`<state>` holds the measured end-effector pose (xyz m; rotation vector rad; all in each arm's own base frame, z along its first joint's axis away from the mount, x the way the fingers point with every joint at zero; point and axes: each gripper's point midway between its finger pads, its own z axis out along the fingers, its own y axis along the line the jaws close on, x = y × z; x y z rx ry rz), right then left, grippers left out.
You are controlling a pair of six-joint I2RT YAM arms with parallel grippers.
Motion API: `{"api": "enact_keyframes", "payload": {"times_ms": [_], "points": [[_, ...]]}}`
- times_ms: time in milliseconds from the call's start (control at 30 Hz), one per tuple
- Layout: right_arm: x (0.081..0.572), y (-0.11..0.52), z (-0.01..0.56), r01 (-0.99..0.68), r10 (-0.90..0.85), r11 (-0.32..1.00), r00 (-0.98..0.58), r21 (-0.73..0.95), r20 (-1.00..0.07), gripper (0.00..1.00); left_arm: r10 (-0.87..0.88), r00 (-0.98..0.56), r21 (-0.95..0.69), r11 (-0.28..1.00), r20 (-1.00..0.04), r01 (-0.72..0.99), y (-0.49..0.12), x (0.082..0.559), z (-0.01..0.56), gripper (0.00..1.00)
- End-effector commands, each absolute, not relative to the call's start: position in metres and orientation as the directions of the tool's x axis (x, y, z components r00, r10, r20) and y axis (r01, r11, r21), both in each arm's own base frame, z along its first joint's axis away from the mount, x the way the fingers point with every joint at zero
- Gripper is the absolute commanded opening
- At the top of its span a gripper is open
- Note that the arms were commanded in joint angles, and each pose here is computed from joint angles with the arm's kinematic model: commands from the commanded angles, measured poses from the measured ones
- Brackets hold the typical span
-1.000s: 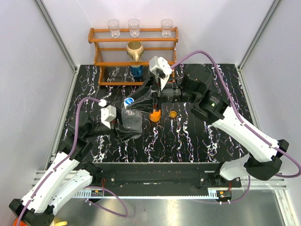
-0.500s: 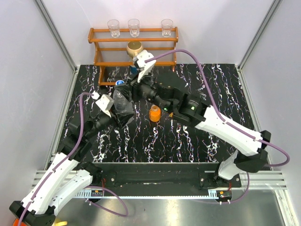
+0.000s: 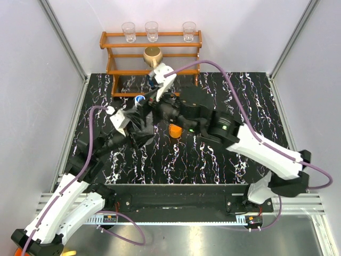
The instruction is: Screw on the bottle caps
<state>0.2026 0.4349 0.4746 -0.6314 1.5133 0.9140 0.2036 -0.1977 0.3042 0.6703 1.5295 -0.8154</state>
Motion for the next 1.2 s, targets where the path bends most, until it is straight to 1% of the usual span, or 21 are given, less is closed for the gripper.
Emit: {"api": "enact_keyframes", "payload": {"times_ms": [0, 33, 100, 133, 167, 200, 233, 300, 333, 533, 700, 1133, 1167], "points": [[0.132, 0.405, 0.501, -0.972, 0.086, 0.187, -0.125, 0.140, -0.988, 0.91, -0.123, 0.062, 0.031, 0.243, -0.991, 0.969, -0.224, 0.142, 0.353, 0.49], [0.116, 0.395, 0.496, -0.987, 0.068, 0.111, -0.108, 0.116, -0.992, 0.92, -0.141, 0.063, 0.045, 0.126, -0.988, 0.991, -0.228, 0.121, 0.358, 0.49], [0.100, 0.388, 0.489, -0.997, 0.041, 0.022, -0.073, 0.074, -0.997, 0.93, -0.139, 0.054, 0.052, 0.020, -0.989, 0.998, -0.230, 0.103, 0.356, 0.49], [0.093, 0.382, 0.483, -0.998, 0.028, -0.011, -0.062, 0.061, -0.998, 0.93, -0.146, 0.045, 0.059, -0.089, -0.988, 0.994, -0.229, 0.083, 0.359, 0.49], [0.087, 0.378, 0.482, -0.999, 0.026, -0.045, -0.026, 0.024, -0.999, 0.92, -0.140, 0.037, 0.055, -0.130, -0.990, 0.990, -0.228, 0.075, 0.358, 0.49], [0.074, 0.375, 0.482, -0.993, 0.031, -0.119, -0.011, 0.007, -0.999, 0.92, -0.138, 0.021, 0.044, -0.169, -0.990, 0.985, -0.227, 0.068, 0.359, 0.50], [0.066, 0.371, 0.483, -0.988, 0.039, -0.157, -0.001, -0.005, -0.999, 0.92, -0.115, 0.015, 0.040, -0.226, -0.993, 0.973, -0.225, 0.059, 0.355, 0.50], [0.053, 0.369, 0.488, -0.972, 0.069, -0.233, 0.017, -0.032, -0.997, 0.92, -0.086, -0.003, 0.021, -0.283, -0.996, 0.959, -0.222, 0.048, 0.352, 0.51], [0.051, 0.370, 0.490, -0.968, 0.074, -0.249, 0.020, -0.038, -0.997, 0.92, -0.069, -0.008, 0.015, -0.316, -0.998, 0.949, -0.220, 0.043, 0.349, 0.51], [0.042, 0.389, 0.504, -0.930, 0.113, -0.362, 0.025, -0.064, -0.993, 0.90, -0.041, -0.021, -0.006, -0.345, -0.999, 0.939, -0.218, 0.038, 0.347, 0.52], [0.044, 0.403, 0.508, -0.915, 0.119, -0.398, 0.019, -0.065, -0.993, 0.88, -0.032, -0.036, -0.023, -0.346, -0.999, 0.938, -0.219, 0.039, 0.343, 0.52], [0.045, 0.396, 0.521, -0.921, 0.164, -0.370, 0.060, -0.118, -0.985, 0.79, -0.030, -0.051, -0.039, -0.332, -0.998, 0.943, -0.219, 0.040, 0.334, 0.51], [0.045, 0.395, 0.523, -0.922, 0.169, -0.368, 0.063, -0.123, -0.984, 0.76, -0.031, -0.052, -0.039, -0.331, -0.998, 0.943, -0.219, 0.040, 0.334, 0.51]]}}
